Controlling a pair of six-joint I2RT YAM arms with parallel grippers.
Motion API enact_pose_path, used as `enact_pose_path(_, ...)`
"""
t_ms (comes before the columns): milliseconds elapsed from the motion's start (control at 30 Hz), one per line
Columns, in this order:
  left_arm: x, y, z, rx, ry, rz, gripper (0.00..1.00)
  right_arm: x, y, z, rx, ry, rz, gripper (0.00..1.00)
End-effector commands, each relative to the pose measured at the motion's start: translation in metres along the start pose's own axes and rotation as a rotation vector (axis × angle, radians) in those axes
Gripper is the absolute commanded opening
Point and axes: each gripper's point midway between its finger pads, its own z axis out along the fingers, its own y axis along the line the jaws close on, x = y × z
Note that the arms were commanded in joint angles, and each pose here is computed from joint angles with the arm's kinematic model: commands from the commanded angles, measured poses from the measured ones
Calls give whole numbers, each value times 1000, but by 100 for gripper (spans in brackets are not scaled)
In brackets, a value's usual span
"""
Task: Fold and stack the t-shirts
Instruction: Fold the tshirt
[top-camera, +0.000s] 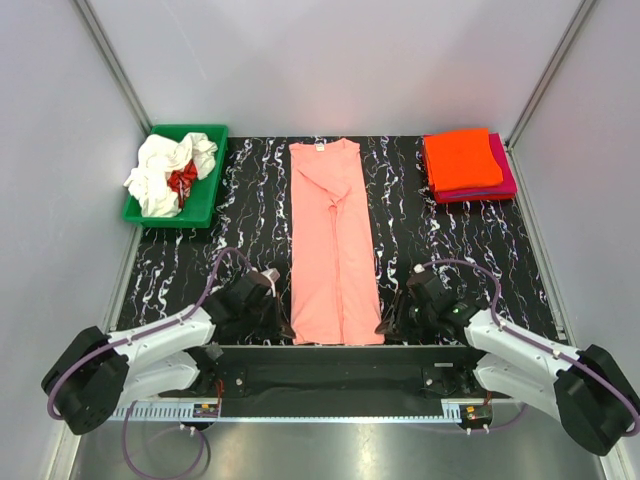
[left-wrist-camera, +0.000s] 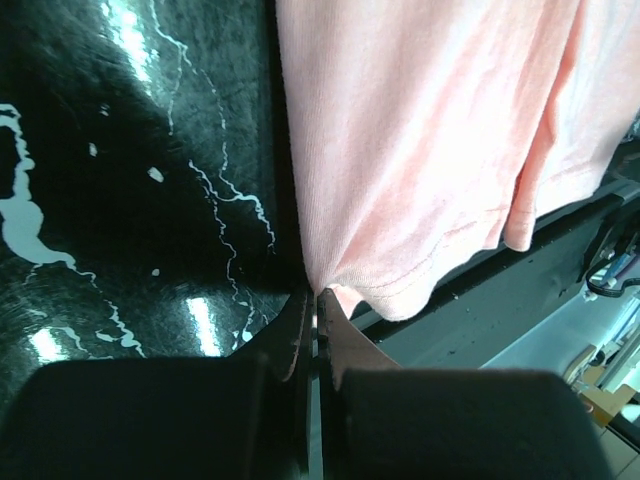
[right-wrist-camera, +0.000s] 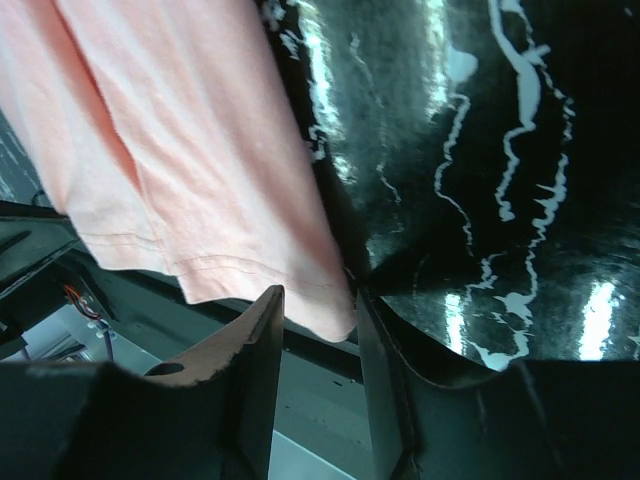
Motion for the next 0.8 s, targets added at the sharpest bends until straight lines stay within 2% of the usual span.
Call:
enact_pose_path(0, 0, -13, -3, 75, -1, 10, 2, 0, -4, 1, 3, -28, 7, 42)
enact_pose_path(200, 1, -12, -3, 74, 0, 9, 3, -1, -3, -1, -4, -41, -9, 43)
enact_pose_path(267, 1, -11, -3, 71, 2, 5, 7, -3, -3, -1, 1, -43, -18, 43)
enact_pose_path(400, 2, -10, -4, 67, 2, 0, 22, -2, -6, 1, 15, -35, -17, 42)
enact_pose_path(767, 16, -1, -5, 54, 40, -14, 29, 4, -5, -2, -24, -38, 12, 39)
